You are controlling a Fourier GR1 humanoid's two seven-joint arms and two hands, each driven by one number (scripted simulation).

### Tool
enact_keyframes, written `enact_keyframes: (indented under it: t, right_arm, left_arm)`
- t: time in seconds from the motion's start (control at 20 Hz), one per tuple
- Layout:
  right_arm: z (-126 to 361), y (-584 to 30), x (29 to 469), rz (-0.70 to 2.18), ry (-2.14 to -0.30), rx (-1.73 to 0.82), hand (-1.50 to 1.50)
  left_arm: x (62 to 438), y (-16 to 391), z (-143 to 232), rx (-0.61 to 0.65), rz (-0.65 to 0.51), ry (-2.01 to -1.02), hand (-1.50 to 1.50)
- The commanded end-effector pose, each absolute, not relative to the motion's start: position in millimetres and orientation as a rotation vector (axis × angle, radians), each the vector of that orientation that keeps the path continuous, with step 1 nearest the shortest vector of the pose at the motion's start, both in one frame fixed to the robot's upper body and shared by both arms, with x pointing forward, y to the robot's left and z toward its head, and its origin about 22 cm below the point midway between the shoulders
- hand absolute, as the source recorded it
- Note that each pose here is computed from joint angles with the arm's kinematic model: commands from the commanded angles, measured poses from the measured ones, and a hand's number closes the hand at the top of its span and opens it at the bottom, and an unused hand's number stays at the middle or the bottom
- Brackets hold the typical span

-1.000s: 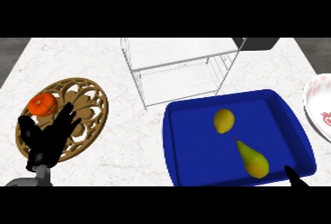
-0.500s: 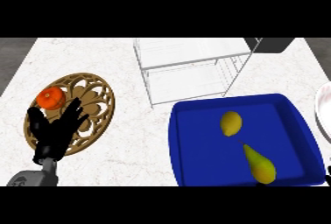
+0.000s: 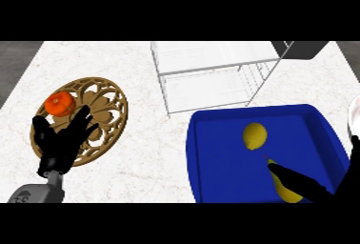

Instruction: Pick the lemon from the tray and place it in the tiered shelf

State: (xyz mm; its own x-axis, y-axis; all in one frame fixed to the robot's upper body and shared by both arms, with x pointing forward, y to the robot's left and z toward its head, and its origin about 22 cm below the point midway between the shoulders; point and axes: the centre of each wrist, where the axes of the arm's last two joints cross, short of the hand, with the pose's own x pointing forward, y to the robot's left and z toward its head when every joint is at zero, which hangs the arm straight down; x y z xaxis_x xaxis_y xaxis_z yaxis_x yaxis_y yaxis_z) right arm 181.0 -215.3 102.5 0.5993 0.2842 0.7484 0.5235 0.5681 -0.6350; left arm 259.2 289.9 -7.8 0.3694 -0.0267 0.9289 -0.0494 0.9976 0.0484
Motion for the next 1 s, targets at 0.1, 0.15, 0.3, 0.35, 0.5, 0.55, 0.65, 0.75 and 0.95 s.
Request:
enact_keyframes:
  t: [0.1,0.15,0.3,0.35,0.5,0.55,0.65,0.75,0.95]
  right_arm:
    - [112.0,-197.9,236.1,-0.172,-0.704,-0.988,-1.5]
    - [110.5,-191.7,243.5,-0.166,-0.7,-0.962,-1.5]
    - [105.4,-181.4,259.4,-0.106,-0.645,-0.968,-1.5]
    - [105.9,-182.4,251.5,-0.085,-0.638,-0.957,-1.5]
    - [101.5,-177.6,272.0,-0.065,-0.599,-0.961,-1.5]
    - [88.6,-192.2,271.5,-0.06,-0.559,-0.956,-1.5]
    - [91.6,-179.0,281.7,-0.064,-0.558,-0.967,-1.5]
    - [85.6,-184.0,277.1,-0.085,-0.537,-0.965,-1.5]
    - [81.1,-174.4,298.8,-0.073,-0.537,-1.003,-1.5]
  left_arm:
    - [261.1,292.8,-15.4,0.087,0.022,-1.121,0.0]
    - [257.6,283.2,-23.4,0.074,0.02,-1.119,0.0]
    - [251.1,296.2,-27.4,0.076,0.021,-1.113,0.0]
    - [258.4,282.5,-21.6,0.101,0.048,-1.119,0.0]
    - [251.6,296.6,-21.6,0.092,0.037,-1.12,0.0]
    - [254.5,291.5,-19.5,0.101,0.048,-1.11,0.0]
    - [257.6,282.3,-20.2,0.072,0.029,-1.129,0.0]
    - [257.5,297.0,-19.3,0.089,0.031,-1.112,0.0]
    - [263.6,313.1,-16.8,0.088,0.039,-1.119,0.0]
